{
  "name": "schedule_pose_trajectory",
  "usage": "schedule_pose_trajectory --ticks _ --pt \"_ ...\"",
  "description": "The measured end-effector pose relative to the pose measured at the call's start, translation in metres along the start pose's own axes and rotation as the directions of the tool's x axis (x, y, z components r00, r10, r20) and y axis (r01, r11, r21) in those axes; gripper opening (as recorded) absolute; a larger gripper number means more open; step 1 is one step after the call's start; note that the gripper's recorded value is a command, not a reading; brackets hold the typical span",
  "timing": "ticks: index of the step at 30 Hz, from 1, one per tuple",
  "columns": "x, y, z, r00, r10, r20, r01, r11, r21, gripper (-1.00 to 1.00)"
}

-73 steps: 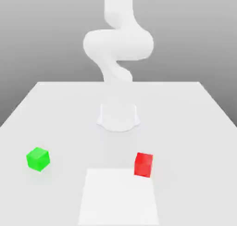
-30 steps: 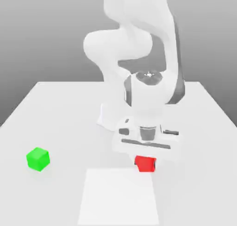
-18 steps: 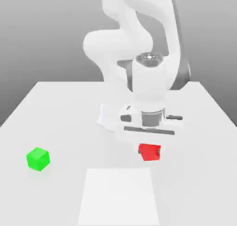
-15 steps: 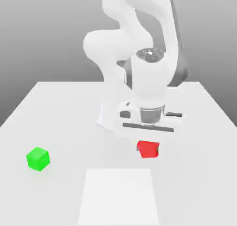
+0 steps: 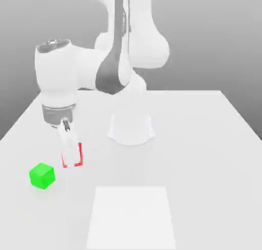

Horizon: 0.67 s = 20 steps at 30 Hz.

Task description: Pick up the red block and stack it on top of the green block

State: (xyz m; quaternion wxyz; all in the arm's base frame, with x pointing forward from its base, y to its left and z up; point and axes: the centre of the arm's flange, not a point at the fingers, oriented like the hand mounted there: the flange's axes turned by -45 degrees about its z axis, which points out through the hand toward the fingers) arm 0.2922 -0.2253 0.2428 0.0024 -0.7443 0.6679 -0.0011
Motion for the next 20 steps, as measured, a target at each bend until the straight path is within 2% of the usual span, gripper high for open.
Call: schedule_pose_trajectory --ticks 2,7,8,15,20 --pt "0.028 0.022 0.002 0.992 0.123 -0.002 -0.123 0.992 -0.002 -1.00" --pt "0.038 0.030 0.046 0.986 0.164 -0.003 -0.164 0.986 -0.003 -1.00" --pt "0.037 0.030 0.056 0.987 0.163 -0.003 -0.163 0.987 -0.003 1.00" --pt "0.037 0.031 0.058 0.986 0.164 -0.003 -0.164 0.986 -0.004 1.00" --pt "0.038 0.031 0.015 0.986 0.166 -0.001 -0.166 0.986 -0.004 1.00"
